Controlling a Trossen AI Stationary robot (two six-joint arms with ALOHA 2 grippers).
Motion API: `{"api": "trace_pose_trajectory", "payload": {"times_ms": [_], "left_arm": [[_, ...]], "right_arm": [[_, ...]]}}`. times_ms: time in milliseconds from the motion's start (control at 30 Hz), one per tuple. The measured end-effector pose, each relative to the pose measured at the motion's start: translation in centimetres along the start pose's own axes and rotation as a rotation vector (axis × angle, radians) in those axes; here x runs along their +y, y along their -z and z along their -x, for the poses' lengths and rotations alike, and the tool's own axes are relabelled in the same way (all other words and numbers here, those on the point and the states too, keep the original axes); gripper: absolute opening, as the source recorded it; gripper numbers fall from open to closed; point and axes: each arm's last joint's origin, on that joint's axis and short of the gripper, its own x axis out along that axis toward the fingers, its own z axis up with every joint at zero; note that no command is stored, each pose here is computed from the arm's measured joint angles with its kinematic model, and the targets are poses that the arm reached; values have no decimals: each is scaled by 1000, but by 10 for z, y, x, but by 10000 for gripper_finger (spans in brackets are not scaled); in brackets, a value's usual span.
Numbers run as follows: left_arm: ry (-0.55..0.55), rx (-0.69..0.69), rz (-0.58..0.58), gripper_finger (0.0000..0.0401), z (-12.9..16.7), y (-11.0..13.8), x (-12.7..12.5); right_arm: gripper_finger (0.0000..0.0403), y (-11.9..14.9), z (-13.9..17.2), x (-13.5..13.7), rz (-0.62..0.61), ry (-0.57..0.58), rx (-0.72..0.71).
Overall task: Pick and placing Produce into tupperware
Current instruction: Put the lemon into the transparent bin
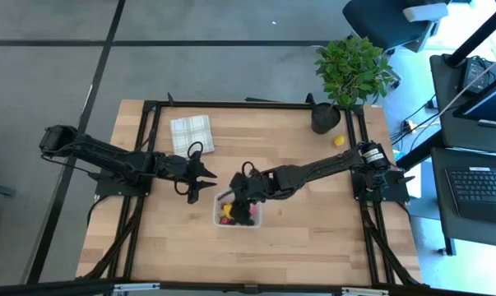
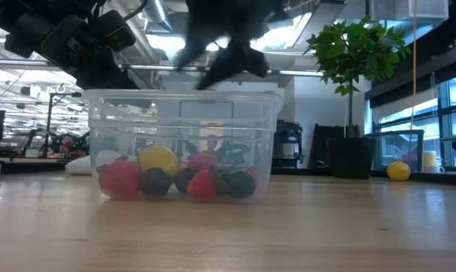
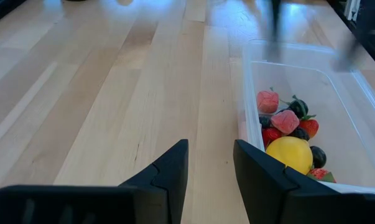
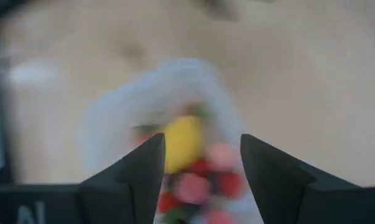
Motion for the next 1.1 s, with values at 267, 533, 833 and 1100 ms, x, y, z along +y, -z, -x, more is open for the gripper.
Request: {"api": "trace_pose_trajectory", "payload": {"times_ms": [267,533,833,1100], "left_arm": [[0,0,0,121,0,0,0],[0,-1,0,121,0,0,0],[0,-1,0,121,0,0,0],[0,-1,0,121,0,0,0]], "right_arm": [[211,3,30,-53,-208,519,41],[211,10,57,-95,-30,884,228],[211,-6,47,-101,-57,811,130],[211,-17,40,-95,-71,732,22]]}}
